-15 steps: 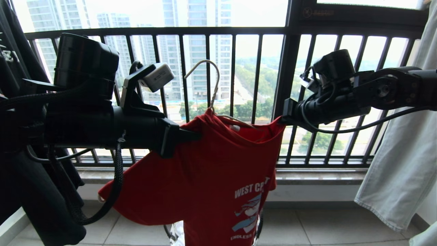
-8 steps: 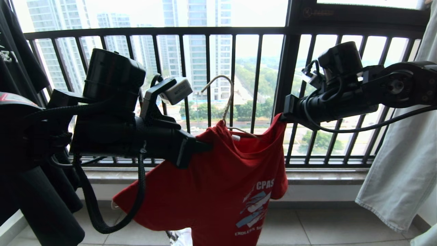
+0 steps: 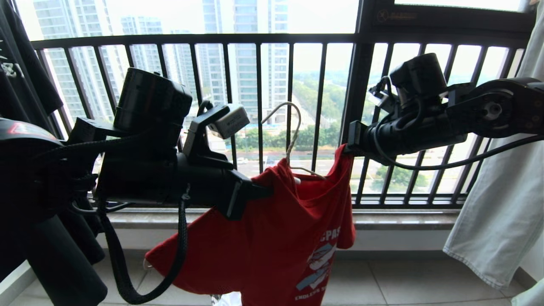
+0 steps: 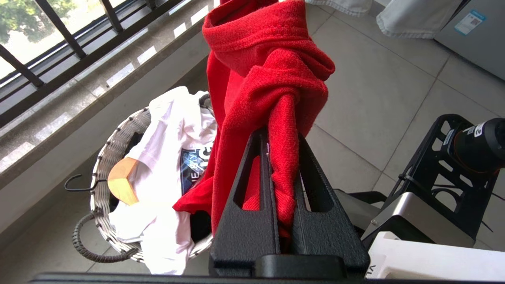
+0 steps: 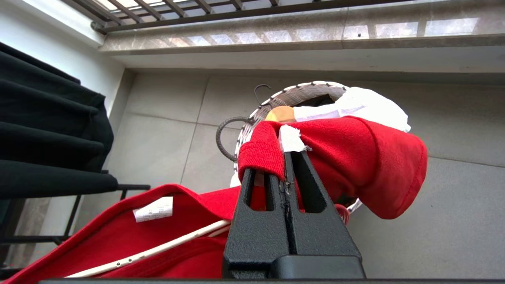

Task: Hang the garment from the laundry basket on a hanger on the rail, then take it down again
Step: Hang the clothes on the clothes rack

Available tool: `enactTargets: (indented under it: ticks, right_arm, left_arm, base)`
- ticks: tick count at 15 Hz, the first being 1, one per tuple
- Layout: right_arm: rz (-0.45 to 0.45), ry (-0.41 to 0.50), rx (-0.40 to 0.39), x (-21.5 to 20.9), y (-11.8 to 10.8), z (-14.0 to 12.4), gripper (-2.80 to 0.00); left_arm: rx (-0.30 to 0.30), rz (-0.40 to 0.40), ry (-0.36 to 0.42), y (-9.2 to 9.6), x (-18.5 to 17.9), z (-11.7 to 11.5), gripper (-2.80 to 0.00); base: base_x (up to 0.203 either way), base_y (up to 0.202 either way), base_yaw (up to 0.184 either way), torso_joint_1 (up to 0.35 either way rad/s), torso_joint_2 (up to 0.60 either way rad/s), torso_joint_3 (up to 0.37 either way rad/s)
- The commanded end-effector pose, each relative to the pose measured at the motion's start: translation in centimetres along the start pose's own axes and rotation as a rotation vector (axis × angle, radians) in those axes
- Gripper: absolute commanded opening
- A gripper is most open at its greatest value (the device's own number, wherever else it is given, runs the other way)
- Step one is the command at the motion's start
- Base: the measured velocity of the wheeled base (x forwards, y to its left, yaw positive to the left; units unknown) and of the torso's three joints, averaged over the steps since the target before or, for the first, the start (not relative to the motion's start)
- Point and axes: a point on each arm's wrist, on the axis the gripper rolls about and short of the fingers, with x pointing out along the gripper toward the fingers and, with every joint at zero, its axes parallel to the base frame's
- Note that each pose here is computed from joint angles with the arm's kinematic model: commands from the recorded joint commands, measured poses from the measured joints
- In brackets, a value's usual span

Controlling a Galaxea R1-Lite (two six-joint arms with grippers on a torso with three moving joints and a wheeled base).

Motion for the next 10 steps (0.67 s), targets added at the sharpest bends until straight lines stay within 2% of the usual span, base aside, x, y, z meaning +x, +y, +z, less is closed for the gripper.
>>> enactTargets:
  ticks: [1, 5, 8, 10]
  right_arm:
    - [0.008, 0.001, -0.002, -0.3, 0.3, -0.1, -2.8]
    - [0.026, 0.001, -0.027, -1.4, 1.7, -1.0, -2.8]
    - [0.033, -0.02, -0.048, -2.6, 2.8, -1.5, -2.8]
    - [0.042, -0.009, -0.063, -3.0, 3.3, -2.1, -2.8]
  left_arm:
    - [-0.001, -0.017, 0.027, -0.2, 0.9, -0.4, -2.8]
    - [-0.01, -0.007, 0.053, 0.3, 2.1, -0.8, -2.8]
    - [0.008, 0.074, 0.003, 0.8, 3.1, -0.7, -2.8]
    - [0.011, 0.068, -0.013, 0.6, 2.5, -0.5, -2.8]
  base:
    - [0.0, 0.0, 0.0, 0.0, 0.0, 0.0]
    - [0.0, 0.0, 0.0, 0.0, 0.0, 0.0]
    - [0.0, 0.0, 0.0, 0.0, 0.0, 0.0]
    - [0.0, 0.0, 0.0, 0.0, 0.0, 0.0]
